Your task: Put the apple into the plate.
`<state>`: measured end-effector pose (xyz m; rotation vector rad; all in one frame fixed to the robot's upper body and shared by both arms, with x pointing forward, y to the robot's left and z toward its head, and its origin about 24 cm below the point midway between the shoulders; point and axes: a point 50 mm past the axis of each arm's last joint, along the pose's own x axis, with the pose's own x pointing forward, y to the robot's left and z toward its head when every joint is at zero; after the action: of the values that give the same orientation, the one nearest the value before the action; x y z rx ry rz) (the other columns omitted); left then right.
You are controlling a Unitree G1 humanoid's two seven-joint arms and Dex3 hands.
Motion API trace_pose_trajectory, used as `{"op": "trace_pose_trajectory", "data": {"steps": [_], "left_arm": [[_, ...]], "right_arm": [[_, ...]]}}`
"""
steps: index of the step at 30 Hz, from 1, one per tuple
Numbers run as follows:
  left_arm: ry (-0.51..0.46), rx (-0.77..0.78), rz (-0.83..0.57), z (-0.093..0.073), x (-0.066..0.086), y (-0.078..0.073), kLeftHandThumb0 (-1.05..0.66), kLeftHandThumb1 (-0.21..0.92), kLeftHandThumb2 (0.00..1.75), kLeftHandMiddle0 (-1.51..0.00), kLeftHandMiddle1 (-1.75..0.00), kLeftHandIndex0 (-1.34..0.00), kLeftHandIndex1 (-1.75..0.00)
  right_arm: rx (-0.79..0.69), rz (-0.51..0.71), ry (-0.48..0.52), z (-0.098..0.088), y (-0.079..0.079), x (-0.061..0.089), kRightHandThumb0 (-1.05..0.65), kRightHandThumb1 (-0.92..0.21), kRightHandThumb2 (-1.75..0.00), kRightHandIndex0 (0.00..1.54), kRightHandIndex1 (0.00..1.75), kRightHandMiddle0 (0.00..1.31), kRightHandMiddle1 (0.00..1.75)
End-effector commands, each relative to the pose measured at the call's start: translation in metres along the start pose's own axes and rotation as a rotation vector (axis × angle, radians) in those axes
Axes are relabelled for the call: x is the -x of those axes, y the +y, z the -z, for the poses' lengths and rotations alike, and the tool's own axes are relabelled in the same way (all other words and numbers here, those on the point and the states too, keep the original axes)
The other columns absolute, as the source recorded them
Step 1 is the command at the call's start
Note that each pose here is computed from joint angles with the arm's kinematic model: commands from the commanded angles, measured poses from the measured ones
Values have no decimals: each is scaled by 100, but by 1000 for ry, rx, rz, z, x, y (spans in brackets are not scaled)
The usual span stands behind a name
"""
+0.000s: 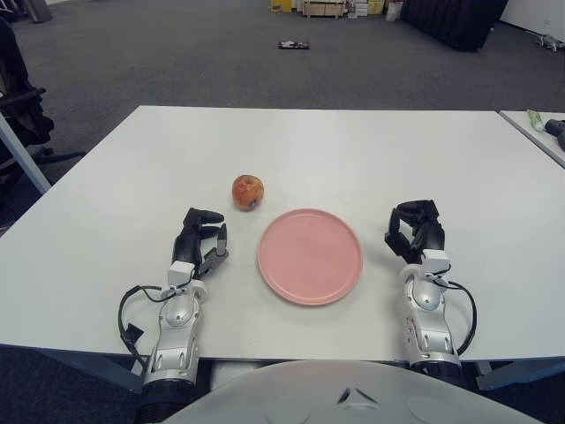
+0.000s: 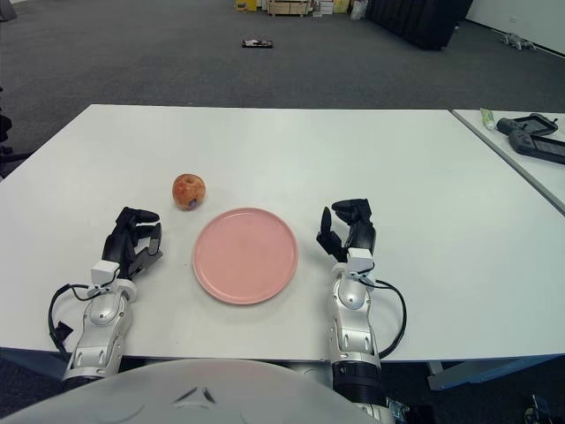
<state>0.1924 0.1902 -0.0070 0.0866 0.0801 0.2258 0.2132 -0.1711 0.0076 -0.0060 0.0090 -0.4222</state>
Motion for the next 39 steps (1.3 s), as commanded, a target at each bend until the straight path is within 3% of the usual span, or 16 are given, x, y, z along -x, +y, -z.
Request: {"op": "trace_pose_trajectory", "data": {"steps": [1, 9, 13, 16, 19, 20, 22, 24, 27, 29, 34, 39], "left_arm": [[-2, -2, 5, 0, 0, 0, -38, 73, 79, -56, -167, -31, -175], [-56, 27, 7, -6, -4, -2, -38, 72, 81, -56, -166, -32, -175], [-108, 51, 27, -10, -7, -3, -37, 75, 76, -40, -161, -29, -175], [-136, 55, 37, -13, -8, -3, -36, 86, 60, -28, -146, -23, -175], [-183, 19, 50, -25, -14, -6, -35, 90, 55, -14, -134, -20, -175], [-209, -25, 49, -28, -16, -6, -39, 87, 59, -12, -125, -16, -162], [-240, -93, 41, -29, -20, -6, -47, 74, 76, -5, -81, -7, -111], [-250, -125, 31, -29, -23, -6, -57, 68, 78, -2, -55, -3, -82], [-266, -163, 19, -27, -28, -6, -64, 65, 80, -1, -37, -1, -61], [-290, -213, 12, -28, -33, -6, -72, 62, 77, 0, -15, 0, -37], [-289, -309, 10, -29, -49, -8, -81, 57, 73, 0, -2, 0, -8], [-261, -355, 3, -36, -70, -10, -85, 55, 70, 0, 0, 0, -1]], "right_arm": [[16, -9, 4, 1, 2, -2, -39, -62, -95, 63, 134, 38, 175], [4, -6, 9, 2, 2, -4, -40, -59, -98, 64, 136, 40, 175], [-4, -2, 9, 3, 2, -4, -40, -59, -98, 63, 135, 40, 175], [-8, 1, 6, 3, 2, -4, -40, -60, -96, 63, 134, 39, 175], [1, -1, -1, 3, 3, -5, -40, -61, -96, 63, 133, 39, 175], [2, -4, -3, 3, 3, -5, -40, -61, -95, 63, 133, 39, 175], [0, -7, -5, 3, 3, -5, -39, -63, -93, 63, 131, 37, 175], [-2, -8, -6, 3, 3, -5, -39, -63, -92, 62, 130, 37, 175], [-4, -9, -7, 3, 3, -6, -39, -64, -91, 62, 130, 36, 175], [-7, -11, -9, 2, 4, -6, -39, -65, -91, 62, 130, 36, 175], [-10, -11, -9, 2, 4, -6, -39, -65, -91, 62, 130, 36, 175], [2, -12, -9, 3, 4, -7, -39, -64, -91, 62, 131, 36, 175]]}}
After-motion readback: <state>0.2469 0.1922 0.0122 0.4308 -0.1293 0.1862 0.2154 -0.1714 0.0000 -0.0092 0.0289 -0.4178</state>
